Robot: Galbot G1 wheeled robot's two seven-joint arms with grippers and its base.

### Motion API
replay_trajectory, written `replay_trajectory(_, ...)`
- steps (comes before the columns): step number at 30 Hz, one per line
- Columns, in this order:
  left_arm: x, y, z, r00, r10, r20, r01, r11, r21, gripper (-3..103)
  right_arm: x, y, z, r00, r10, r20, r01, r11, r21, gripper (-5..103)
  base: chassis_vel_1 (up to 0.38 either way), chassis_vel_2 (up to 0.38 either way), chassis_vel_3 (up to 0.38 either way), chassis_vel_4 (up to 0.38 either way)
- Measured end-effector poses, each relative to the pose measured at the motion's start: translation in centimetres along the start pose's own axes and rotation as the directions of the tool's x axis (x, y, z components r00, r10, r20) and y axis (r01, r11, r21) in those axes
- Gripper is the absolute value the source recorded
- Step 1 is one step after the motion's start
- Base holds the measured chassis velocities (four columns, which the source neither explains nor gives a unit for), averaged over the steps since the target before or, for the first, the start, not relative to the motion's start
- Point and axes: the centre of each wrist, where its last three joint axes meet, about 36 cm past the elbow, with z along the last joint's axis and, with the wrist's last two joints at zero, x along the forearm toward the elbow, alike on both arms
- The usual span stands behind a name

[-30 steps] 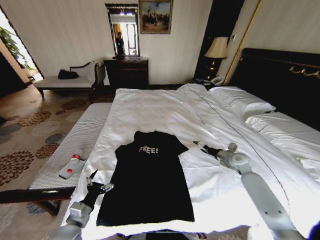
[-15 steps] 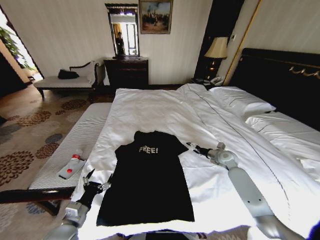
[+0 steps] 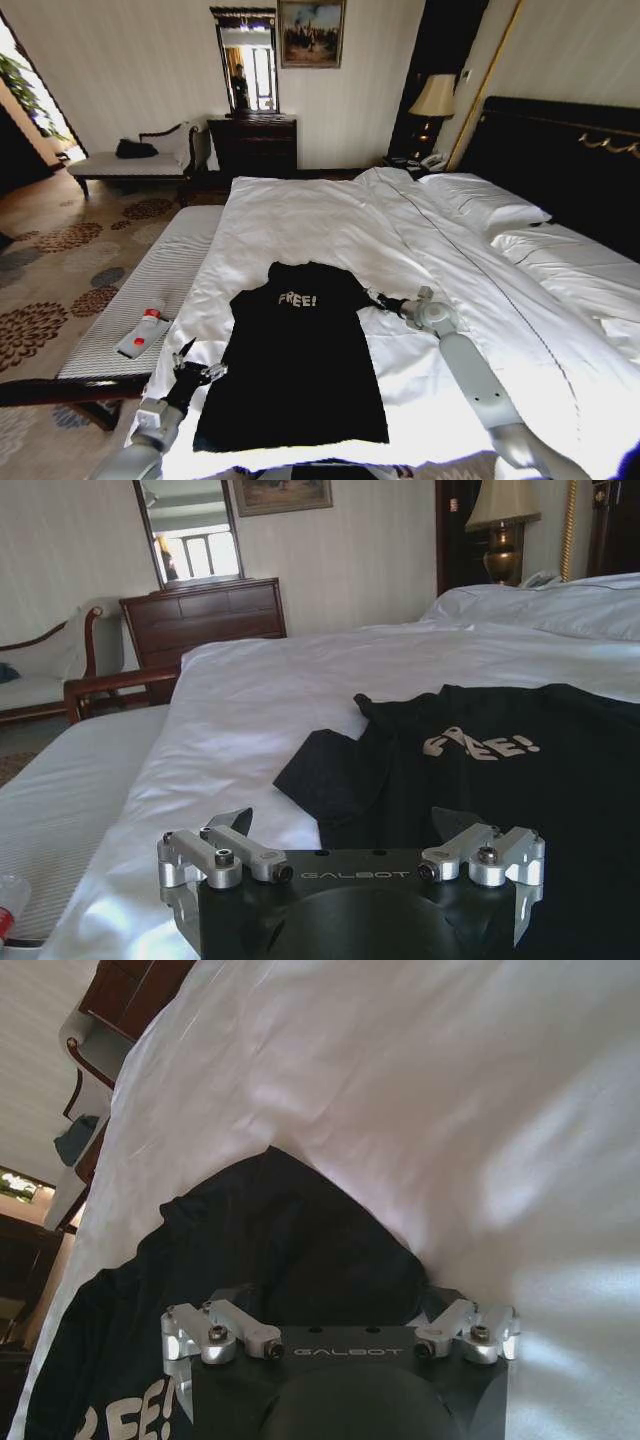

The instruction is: Fold the clothes on the bed.

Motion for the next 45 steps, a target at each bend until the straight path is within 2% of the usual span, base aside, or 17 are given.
replay_trajectory(1,0.0,0.0,0.0,1.0,0.003,0.0,-0.003,1.0,0.0,100,0.0,0.0,0.0,1.0,0.001,0.0,-0.001,1.0,0.0,92,0.0,0.0,0.0,0.0)
replay_trajectory(3,-0.3,-0.1,0.0,1.0,0.014,0.001,-0.014,1.0,-0.001,100,0.0,-0.1,0.1,1.0,0.005,0.001,-0.005,1.0,0.0,82,0.0,0.0,0.0,0.0)
replay_trajectory(5,-0.3,-0.1,-0.1,1.0,0.015,0.001,-0.015,1.0,-0.001,100,0.0,-0.2,0.1,1.0,0.008,0.001,-0.008,1.0,0.0,82,0.0,0.0,0.0,0.0)
replay_trajectory(6,-0.4,-0.1,0.0,1.0,0.015,0.002,-0.015,1.0,-0.002,100,0.0,-0.4,0.1,1.0,0.013,0.001,-0.013,1.0,0.0,76,0.0,0.0,0.0,0.0)
replay_trajectory(7,-0.4,-0.1,0.0,1.0,0.015,0.002,-0.015,1.0,-0.002,100,0.0,-0.4,0.1,1.0,0.013,0.001,-0.013,1.0,0.0,76,0.0,0.0,0.0,0.0)
replay_trajectory(9,-0.5,-0.1,0.0,1.0,0.014,0.0,-0.014,1.0,-0.003,100,0.0,-0.7,0.1,1.0,0.022,0.003,-0.022,1.0,-0.001,65,0.0,0.0,0.0,0.0)
replay_trajectory(10,-0.5,-0.1,0.1,1.0,0.015,-0.002,-0.015,1.0,-0.003,100,0.1,-1.0,0.0,1.0,0.026,0.007,-0.026,1.0,0.0,48,0.0,0.0,0.0,0.0)
replay_trajectory(11,-0.5,-0.1,0.1,1.0,0.015,-0.001,-0.015,1.0,-0.004,100,0.1,-1.1,0.0,1.0,0.028,0.01,-0.028,1.0,0.002,43,0.0,0.0,0.0,0.0)
replay_trajectory(14,-0.6,-0.1,0.1,1.0,0.014,0.0,-0.014,1.0,-0.004,100,0.1,-1.1,-0.1,0.999,0.029,0.014,-0.029,1.0,0.005,37,0.0,0.0,0.0,0.0)
replay_trajectory(17,-0.6,-0.1,0.0,1.0,0.012,0.001,-0.012,1.0,-0.003,100,0.1,-1.1,-0.1,0.999,0.033,0.022,-0.033,0.999,0.013,21,0.0,0.0,0.0,0.0)
replay_trajectory(18,-0.6,-0.1,0.0,1.0,0.012,0.001,-0.012,1.0,-0.003,100,0.1,-1.1,-0.1,0.999,0.033,0.022,-0.033,0.999,0.013,21,0.0,0.0,0.0,0.0)
replay_trajectory(20,-0.5,-0.1,0.1,1.0,0.011,0.002,-0.011,1.0,-0.002,100,0.1,-1.1,-0.1,0.999,0.036,0.024,-0.036,0.999,0.017,11,0.0,0.0,0.0,0.0)
replay_trajectory(22,-0.5,-0.1,0.1,1.0,0.01,0.002,-0.01,1.0,-0.001,100,0.1,-1.1,-0.1,0.999,0.037,0.025,-0.037,0.999,0.019,11,0.0,0.0,0.0,0.0)
replay_trajectory(24,-0.5,-0.1,0.1,1.0,0.008,0.004,-0.008,1.0,0.0,100,0.1,-1.1,-0.1,0.999,0.039,0.026,-0.039,0.999,0.021,2,0.0,0.0,0.0,0.0)
replay_trajectory(36,-0.7,-0.1,0.2,1.0,0.002,0.009,-0.002,1.0,0.002,100,0.6,-1.3,-0.2,0.998,0.052,0.046,-0.054,0.998,0.043,0,0.0,0.0,0.0,0.0)
replay_trajectory(45,-1.1,-0.1,0.1,1.0,0.003,0.019,-0.003,1.0,0.009,100,2.9,-0.9,-3.6,0.988,0.068,0.136,-0.086,0.988,0.131,0,0.0,0.0,0.0,0.0)
